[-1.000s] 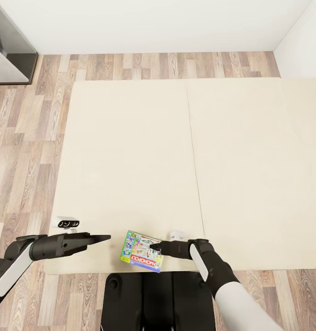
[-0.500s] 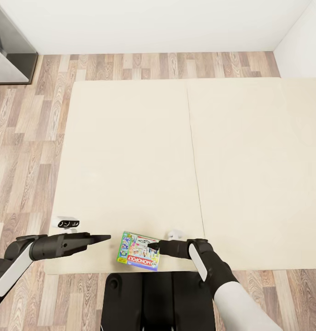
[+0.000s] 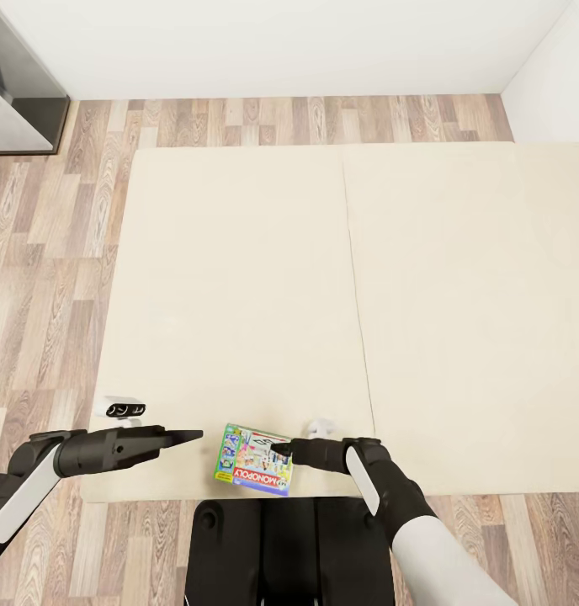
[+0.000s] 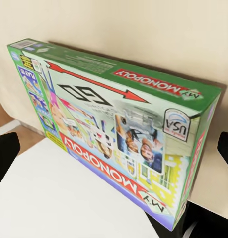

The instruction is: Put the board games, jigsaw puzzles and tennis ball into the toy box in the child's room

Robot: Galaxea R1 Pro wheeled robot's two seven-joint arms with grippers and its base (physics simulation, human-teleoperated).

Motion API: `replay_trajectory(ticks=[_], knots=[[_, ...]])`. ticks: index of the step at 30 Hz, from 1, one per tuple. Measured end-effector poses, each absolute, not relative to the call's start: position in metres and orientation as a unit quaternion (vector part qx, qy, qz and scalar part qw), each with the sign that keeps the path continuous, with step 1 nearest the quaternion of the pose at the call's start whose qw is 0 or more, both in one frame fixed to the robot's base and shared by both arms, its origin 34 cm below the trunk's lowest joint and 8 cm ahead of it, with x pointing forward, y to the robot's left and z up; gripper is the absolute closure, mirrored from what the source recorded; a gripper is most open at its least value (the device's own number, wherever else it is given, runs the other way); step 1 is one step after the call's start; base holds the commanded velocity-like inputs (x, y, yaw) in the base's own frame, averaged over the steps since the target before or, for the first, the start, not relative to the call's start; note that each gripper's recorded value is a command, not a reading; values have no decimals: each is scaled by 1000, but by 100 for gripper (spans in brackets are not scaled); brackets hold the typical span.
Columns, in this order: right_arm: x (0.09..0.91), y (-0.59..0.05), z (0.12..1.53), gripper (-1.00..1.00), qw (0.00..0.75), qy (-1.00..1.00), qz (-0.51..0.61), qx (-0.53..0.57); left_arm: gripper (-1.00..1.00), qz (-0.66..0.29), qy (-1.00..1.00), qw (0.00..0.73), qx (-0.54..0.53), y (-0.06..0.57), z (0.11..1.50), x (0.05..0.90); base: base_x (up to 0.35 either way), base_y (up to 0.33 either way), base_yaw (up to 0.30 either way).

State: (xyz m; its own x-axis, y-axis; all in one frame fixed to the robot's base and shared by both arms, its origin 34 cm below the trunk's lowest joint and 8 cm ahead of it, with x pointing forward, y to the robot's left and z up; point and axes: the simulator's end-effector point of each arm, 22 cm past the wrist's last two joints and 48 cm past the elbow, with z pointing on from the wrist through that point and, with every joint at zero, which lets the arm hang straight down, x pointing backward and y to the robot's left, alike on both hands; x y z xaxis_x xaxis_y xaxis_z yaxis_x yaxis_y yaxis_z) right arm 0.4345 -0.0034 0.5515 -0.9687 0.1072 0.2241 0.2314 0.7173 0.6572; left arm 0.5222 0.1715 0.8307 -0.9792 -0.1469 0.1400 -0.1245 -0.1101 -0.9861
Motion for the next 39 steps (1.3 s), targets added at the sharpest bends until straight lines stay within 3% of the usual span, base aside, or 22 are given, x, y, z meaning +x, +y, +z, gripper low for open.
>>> replay_trajectory(ticks=[39], knots=[[436,6,560,-100,82,-910,-394,-98,-100,-738,667,7,-103,172,831,522,0,0,0]])
